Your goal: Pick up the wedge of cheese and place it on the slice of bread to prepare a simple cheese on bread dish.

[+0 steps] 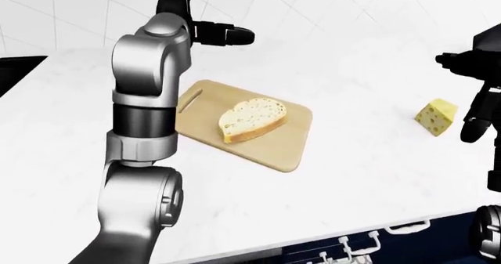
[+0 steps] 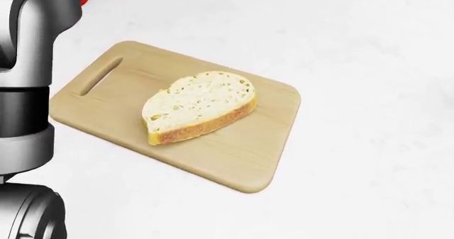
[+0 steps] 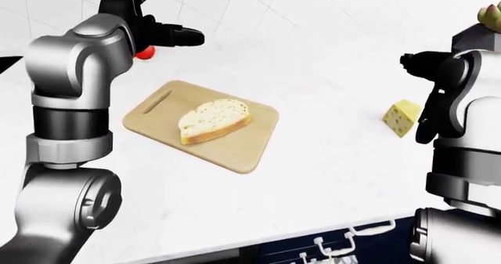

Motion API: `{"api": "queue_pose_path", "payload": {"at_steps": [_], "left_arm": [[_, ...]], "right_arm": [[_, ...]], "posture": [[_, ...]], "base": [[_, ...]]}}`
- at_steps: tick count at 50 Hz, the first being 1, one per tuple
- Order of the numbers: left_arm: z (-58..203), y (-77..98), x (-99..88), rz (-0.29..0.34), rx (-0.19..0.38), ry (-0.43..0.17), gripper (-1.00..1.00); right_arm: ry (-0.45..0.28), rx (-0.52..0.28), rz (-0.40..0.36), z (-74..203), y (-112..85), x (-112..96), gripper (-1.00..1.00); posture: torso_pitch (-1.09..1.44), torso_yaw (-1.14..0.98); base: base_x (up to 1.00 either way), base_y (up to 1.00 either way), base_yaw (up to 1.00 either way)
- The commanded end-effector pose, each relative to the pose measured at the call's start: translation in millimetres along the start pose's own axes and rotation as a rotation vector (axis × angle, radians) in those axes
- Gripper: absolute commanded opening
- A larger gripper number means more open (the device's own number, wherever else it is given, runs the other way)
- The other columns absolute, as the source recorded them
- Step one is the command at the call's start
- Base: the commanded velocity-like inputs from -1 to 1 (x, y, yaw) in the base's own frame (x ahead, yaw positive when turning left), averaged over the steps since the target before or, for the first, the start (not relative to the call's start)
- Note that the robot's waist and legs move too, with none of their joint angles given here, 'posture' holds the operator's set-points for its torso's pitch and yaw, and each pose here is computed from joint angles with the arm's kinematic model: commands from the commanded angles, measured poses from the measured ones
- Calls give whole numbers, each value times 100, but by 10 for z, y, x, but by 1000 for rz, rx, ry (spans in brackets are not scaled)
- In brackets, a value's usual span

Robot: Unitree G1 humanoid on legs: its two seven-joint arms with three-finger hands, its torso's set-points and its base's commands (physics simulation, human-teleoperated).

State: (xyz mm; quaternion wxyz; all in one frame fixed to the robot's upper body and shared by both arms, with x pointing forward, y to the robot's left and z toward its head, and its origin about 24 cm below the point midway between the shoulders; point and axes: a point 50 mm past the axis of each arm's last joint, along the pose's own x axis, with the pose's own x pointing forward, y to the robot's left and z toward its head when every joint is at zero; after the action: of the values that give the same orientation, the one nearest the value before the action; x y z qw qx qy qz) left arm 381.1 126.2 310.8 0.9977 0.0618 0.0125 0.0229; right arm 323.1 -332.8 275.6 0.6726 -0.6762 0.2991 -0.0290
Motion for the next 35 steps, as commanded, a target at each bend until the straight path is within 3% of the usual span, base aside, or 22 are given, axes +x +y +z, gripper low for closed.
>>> {"api": "queue_pose_path", "payload": {"at_steps": [1,4,35], "left_arm": [[238,20,-71,7,-8,-104,100],[267,17,-83,7,-6,-108,100],[271,9,-88,8,-6,-113,100]], "right_arm": [[15,18,-88,-68,-146,-100,100],[31,16,-70,-101,-38,-52,100],[24,7,-34,11,143,103,100]], "posture": [[0,0],[0,0],[0,0]], "base": [[0,0,0],[0,0,0],[0,0,0]]}}
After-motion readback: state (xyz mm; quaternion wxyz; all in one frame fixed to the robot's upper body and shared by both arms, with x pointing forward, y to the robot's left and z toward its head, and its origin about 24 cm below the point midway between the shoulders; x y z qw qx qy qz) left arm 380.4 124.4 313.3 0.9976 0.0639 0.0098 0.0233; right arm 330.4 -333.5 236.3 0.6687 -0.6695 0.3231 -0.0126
